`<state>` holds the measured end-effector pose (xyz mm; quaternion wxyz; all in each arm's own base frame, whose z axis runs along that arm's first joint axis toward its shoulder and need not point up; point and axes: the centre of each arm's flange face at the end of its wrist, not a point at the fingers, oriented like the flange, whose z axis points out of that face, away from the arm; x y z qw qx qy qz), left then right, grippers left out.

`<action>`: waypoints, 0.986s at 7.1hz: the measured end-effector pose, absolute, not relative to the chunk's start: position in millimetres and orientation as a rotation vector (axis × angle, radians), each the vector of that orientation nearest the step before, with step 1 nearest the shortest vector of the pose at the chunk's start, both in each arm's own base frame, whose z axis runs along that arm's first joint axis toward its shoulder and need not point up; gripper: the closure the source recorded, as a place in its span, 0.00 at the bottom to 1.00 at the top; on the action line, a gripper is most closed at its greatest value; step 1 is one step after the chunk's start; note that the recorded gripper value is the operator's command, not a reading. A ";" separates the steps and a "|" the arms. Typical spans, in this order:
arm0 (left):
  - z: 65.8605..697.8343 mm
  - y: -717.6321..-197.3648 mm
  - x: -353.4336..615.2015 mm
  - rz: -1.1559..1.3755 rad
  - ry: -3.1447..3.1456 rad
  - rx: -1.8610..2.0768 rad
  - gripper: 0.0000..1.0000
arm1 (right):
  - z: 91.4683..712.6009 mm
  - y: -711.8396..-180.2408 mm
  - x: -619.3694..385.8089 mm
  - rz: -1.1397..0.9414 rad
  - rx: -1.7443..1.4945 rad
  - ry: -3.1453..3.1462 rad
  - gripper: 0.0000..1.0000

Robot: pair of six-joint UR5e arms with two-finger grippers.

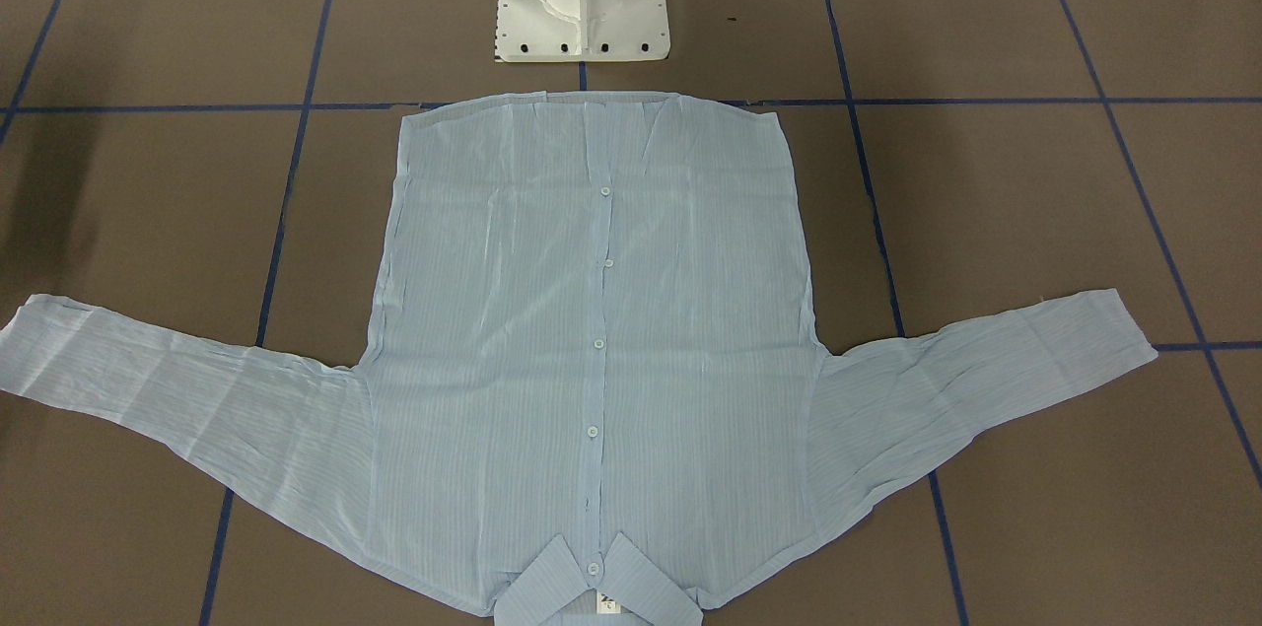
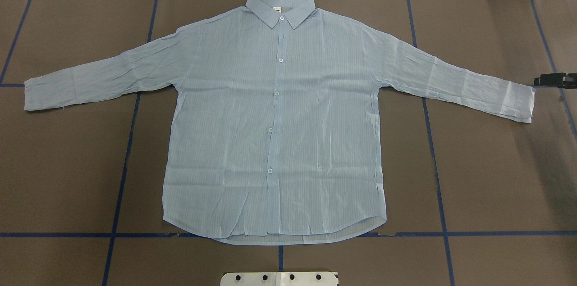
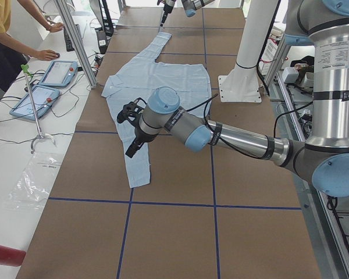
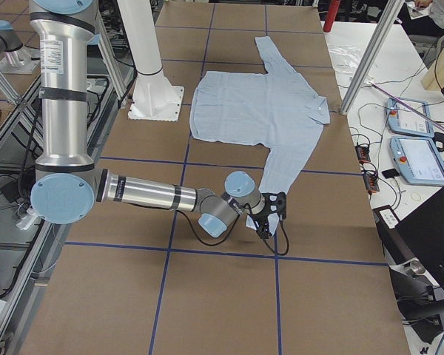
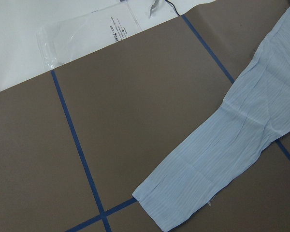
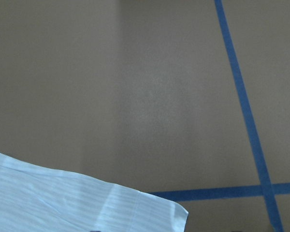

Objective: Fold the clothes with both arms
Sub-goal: 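Lower the right gripper to the cuff of the sleeve nearest it and grasp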

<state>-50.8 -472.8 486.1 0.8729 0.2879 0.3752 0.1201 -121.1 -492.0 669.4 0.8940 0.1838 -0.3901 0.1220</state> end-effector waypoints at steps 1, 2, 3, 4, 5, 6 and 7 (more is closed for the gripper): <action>486.5 -472.8 -50.8 0.251 0.784 0.601 0.00 | 671.7 -488.3 -134.8 0.256 0.367 -0.809 0.23; 486.8 -472.8 -50.8 0.251 0.784 0.601 0.00 | 673.3 -485.2 -143.3 0.253 0.357 -0.810 0.25; 487.0 -472.8 -50.8 0.252 0.784 0.600 0.00 | 675.7 -481.9 -148.6 0.247 0.348 -0.809 0.27; 487.3 -472.8 -50.8 0.251 0.784 0.600 0.00 | 679.1 -478.3 -152.3 0.241 0.339 -0.806 0.30; 487.8 -472.7 -50.8 0.251 0.785 0.599 0.00 | 681.7 -474.9 -155.0 0.236 0.331 -0.804 0.34; 488.2 -472.6 -50.8 0.251 0.785 0.598 0.00 | 684.6 -471.3 -156.9 0.231 0.324 -0.802 0.39; 489.3 -471.7 -50.8 0.250 0.786 0.596 0.00 | 688.3 -467.0 -157.9 0.228 0.315 -0.798 0.44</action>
